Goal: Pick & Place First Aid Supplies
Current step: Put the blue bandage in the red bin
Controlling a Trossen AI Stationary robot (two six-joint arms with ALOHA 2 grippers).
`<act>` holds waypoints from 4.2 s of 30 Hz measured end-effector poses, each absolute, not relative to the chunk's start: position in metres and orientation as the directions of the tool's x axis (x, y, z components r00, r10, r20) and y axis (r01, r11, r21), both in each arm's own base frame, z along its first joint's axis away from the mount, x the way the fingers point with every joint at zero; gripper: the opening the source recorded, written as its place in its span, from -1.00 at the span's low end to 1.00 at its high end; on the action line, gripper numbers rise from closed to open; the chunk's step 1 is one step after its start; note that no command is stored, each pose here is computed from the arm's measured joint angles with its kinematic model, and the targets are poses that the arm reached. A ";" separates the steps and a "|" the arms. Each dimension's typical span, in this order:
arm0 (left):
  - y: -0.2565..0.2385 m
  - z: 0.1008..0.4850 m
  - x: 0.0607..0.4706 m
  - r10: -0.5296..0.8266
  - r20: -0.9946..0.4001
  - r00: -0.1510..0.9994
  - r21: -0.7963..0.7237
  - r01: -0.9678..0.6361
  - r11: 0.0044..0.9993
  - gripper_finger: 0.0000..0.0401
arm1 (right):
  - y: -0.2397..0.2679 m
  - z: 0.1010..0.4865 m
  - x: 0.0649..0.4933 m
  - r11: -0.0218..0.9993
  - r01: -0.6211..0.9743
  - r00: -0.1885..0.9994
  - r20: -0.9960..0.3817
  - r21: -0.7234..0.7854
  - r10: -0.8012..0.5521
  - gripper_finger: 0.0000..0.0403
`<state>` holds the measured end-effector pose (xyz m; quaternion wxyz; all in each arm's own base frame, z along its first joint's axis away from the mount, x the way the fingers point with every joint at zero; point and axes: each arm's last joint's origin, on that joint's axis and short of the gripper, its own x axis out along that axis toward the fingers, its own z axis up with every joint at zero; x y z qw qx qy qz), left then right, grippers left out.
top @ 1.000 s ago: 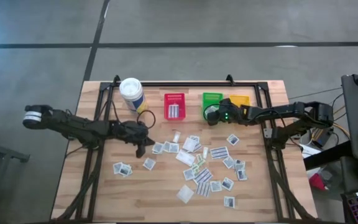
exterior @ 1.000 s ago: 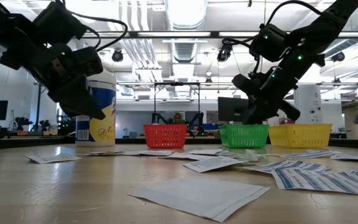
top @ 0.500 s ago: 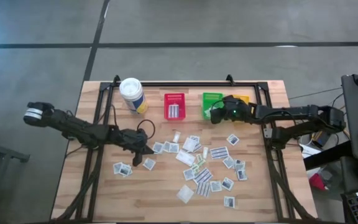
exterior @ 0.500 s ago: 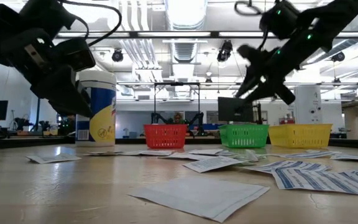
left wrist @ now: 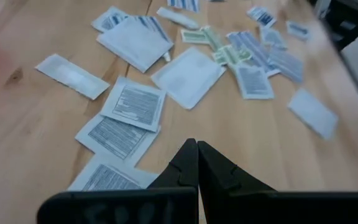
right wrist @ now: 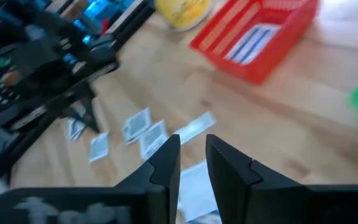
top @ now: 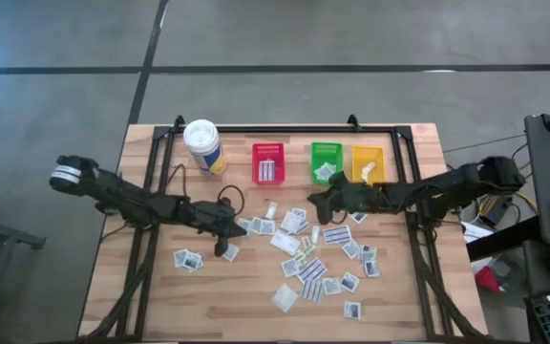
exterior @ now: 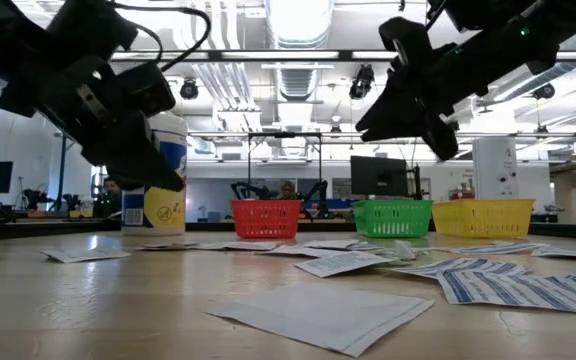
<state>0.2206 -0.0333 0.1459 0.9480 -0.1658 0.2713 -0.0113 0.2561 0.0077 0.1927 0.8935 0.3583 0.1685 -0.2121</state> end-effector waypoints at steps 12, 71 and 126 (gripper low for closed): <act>-0.037 0.136 0.253 -0.067 -0.560 0.826 -0.209 -0.063 0.976 -1.00 | 0.036 0.165 0.274 0.651 0.449 0.873 -0.457 0.612 -0.172 -0.71; -0.052 0.095 0.312 -0.176 -0.530 0.830 -0.133 0.124 0.983 -1.00 | 0.076 0.115 0.310 0.552 0.617 0.699 -0.713 0.561 -0.055 -0.62; -0.050 0.093 0.311 -0.164 -0.542 0.824 -0.289 0.001 0.957 -1.00 | 0.072 0.107 0.323 0.323 0.672 0.673 -0.731 0.667 0.109 -0.57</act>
